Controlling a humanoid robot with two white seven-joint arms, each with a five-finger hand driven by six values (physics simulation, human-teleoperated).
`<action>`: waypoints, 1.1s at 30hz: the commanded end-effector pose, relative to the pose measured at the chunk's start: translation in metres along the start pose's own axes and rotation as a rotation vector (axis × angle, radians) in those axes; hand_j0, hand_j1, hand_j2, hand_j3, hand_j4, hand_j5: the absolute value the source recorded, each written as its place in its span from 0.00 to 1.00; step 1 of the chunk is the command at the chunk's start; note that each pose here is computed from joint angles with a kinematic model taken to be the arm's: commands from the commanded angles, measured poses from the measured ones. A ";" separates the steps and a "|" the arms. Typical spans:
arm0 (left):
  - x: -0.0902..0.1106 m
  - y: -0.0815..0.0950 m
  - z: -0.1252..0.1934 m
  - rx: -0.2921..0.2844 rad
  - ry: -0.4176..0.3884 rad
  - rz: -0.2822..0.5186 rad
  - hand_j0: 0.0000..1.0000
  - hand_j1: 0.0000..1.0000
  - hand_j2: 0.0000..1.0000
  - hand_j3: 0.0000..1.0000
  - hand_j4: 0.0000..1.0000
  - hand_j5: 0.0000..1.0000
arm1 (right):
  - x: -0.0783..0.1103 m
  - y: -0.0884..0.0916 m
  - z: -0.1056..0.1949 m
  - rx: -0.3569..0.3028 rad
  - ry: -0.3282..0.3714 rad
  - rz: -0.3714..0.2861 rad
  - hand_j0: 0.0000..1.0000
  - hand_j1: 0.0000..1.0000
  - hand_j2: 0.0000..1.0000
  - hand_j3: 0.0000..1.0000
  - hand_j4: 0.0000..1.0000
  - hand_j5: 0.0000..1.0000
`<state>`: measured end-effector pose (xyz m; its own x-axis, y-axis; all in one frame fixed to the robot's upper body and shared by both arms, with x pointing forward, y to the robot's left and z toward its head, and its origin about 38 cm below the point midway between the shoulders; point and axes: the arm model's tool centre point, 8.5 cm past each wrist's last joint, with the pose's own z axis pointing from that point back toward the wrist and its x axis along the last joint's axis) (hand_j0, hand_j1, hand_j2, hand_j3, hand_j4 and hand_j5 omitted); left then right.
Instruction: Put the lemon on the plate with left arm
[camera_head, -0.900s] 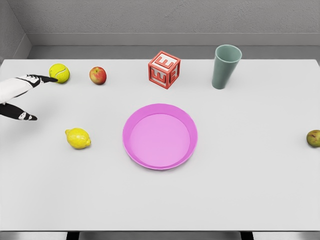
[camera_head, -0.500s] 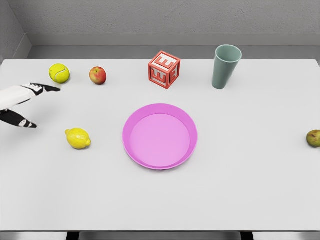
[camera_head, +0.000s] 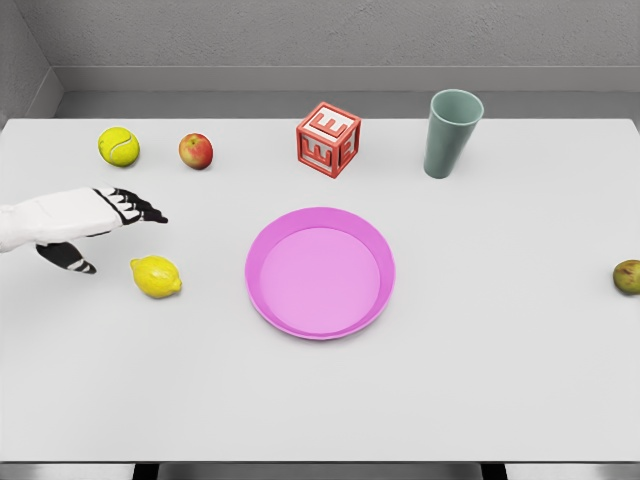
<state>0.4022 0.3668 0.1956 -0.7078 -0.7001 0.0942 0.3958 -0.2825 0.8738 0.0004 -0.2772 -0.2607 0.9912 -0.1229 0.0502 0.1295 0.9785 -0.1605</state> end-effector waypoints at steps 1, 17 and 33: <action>0.011 -0.002 -0.007 -0.013 -0.033 -0.012 1.00 1.00 1.00 1.00 1.00 1.00 | 0.000 0.000 0.000 0.001 0.001 0.000 1.00 1.00 1.00 1.00 1.00 1.00; 0.033 -0.012 -0.027 -0.049 -0.100 -0.040 1.00 1.00 1.00 1.00 1.00 1.00 | 0.000 0.000 0.000 0.000 -0.001 0.000 1.00 1.00 1.00 1.00 1.00 1.00; 0.038 -0.013 -0.041 -0.064 -0.104 -0.077 1.00 1.00 1.00 1.00 1.00 1.00 | 0.000 0.000 0.000 -0.001 -0.001 0.000 1.00 1.00 1.00 1.00 1.00 1.00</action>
<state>0.3937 0.3170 0.1696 -0.7935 -0.6024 0.0869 0.3741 -0.3702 0.8503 0.0004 -0.2772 -0.2607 0.9912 -0.1229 0.0500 0.1295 0.9785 -0.1605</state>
